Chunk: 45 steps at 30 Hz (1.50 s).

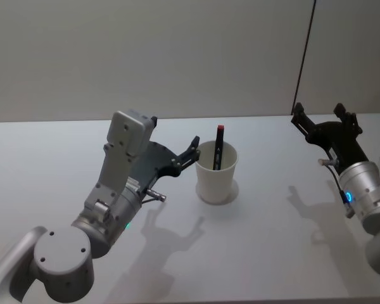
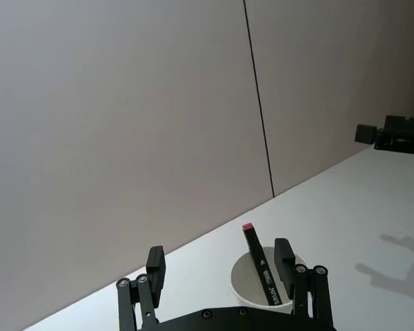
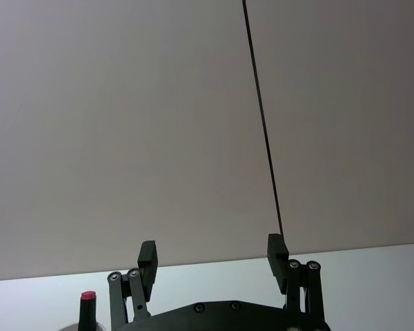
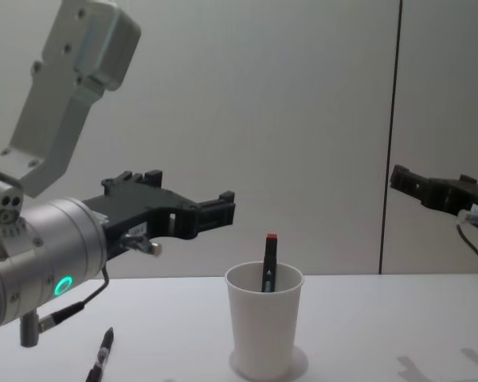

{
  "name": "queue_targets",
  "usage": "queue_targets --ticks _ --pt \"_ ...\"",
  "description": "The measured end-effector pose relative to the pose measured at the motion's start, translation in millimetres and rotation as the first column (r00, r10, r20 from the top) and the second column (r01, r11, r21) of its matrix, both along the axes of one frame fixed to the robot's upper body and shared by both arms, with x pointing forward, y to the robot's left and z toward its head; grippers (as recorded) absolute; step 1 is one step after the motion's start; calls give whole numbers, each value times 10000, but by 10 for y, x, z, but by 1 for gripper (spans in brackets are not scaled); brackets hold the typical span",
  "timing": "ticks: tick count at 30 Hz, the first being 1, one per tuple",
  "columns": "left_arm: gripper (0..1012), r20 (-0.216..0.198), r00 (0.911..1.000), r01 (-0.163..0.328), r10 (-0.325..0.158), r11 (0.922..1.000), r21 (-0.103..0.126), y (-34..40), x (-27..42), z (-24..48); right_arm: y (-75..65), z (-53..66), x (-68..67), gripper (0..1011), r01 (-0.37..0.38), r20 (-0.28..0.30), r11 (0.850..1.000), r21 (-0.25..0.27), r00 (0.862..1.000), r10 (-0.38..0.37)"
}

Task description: Place the pen into the pen holder.

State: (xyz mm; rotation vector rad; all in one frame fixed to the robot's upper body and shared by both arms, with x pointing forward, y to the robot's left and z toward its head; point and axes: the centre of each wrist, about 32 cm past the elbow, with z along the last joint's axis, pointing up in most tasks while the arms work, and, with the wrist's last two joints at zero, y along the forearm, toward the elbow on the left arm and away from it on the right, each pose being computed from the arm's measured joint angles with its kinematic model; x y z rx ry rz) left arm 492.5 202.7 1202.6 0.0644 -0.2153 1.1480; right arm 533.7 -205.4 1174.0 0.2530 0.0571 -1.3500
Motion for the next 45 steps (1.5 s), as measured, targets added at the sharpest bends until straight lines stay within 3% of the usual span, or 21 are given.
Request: queue_targets --ticks 9,19,27,45 --pt "1004 -670 9972 -351 333 9991 -257 61 26 -33 -7 -1 -8 1001 16 -20 10000 -9 10000 -16" --pt "1004 -1622 9842 -790 712 9960 -420 156 91 -75 -13 0 -12 1001 24 -27 10000 -15 10000 -24" --pt "1004 -2300 9677 -1152 1032 9926 -391 243 176 -105 -15 -1 -14 1001 23 -33 10000 -22 10000 -23" --pt "1004 -3556 9201 -1737 1644 9848 59 425 401 -188 -15 0 -15 1001 23 -29 10000 -22 10000 -23"
